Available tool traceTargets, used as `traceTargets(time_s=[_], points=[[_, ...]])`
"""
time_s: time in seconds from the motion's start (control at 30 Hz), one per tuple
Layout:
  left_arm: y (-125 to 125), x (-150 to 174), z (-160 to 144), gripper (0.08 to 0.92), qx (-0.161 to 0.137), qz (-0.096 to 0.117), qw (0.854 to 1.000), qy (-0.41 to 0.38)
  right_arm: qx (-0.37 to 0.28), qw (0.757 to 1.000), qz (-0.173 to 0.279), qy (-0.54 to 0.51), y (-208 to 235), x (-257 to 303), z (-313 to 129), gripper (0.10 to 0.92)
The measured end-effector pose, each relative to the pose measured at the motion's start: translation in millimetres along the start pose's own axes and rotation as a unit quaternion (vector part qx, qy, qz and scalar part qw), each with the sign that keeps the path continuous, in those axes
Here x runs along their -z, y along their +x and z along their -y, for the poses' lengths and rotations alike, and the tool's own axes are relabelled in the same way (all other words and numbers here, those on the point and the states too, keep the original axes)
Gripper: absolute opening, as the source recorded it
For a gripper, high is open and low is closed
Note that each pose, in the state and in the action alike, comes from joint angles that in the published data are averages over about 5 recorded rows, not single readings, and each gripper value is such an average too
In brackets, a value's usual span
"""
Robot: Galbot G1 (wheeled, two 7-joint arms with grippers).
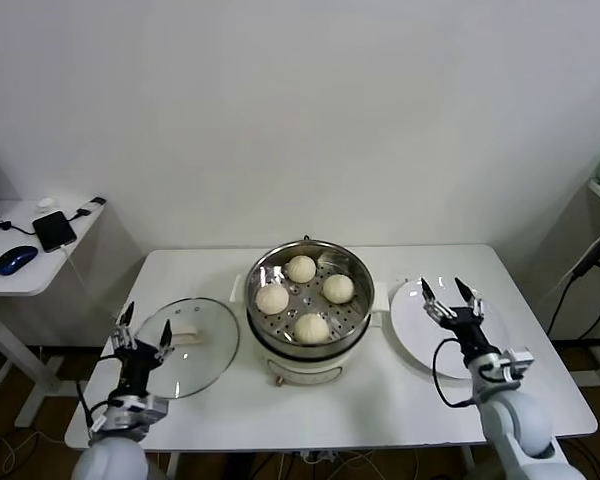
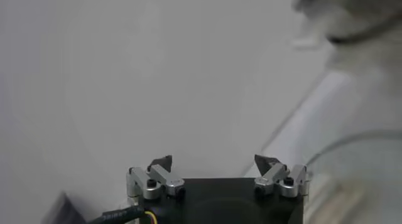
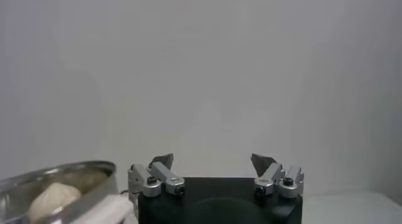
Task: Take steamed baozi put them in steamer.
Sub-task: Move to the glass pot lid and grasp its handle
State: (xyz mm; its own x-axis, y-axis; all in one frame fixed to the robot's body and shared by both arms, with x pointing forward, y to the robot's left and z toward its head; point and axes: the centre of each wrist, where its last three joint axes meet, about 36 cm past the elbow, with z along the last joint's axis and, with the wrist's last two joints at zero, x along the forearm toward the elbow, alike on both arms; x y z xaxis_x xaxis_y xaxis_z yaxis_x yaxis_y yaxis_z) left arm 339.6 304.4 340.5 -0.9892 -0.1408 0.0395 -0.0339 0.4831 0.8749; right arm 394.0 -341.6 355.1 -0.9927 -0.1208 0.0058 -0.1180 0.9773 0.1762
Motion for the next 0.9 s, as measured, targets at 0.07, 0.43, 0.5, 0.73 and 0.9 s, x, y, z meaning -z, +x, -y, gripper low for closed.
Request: traceTargets(time_s=[0.07,0.43,0.5,0.73,0.9], points=[[-4.9,-9.3,4.7,0.823,-0.004,0.007,0.999,-0.050,-0.008,1.000,-0.004,-0.002,7.3,-4.0,0.3,0.823],[-10.6,-40.6,34.2,0.823,-0.049,0.021,0.978,-0.201,-0.032,0.999,-0.015,-0.008,22.9,-19.1,-2.7,0.823],[-12.5,-41.7,37.7,0.823,-0.056,0.021,0.975,-0.215,-0.035,0.999,-0.016,-0.010,24.1,-21.6,-2.7,0.823],[-22.8,-43.4,44.8,0.823,-0.070,0.010,0.965,-0.252,-0.044,0.999,-0.020,-0.012,28.1,-28.7,-0.1,0.823],[-27.9,-39.1,49.0,0.823,-0.072,0.002,0.962,-0.264,-0.049,0.998,-0.021,-0.014,27.7,-32.9,1.8,0.823]])
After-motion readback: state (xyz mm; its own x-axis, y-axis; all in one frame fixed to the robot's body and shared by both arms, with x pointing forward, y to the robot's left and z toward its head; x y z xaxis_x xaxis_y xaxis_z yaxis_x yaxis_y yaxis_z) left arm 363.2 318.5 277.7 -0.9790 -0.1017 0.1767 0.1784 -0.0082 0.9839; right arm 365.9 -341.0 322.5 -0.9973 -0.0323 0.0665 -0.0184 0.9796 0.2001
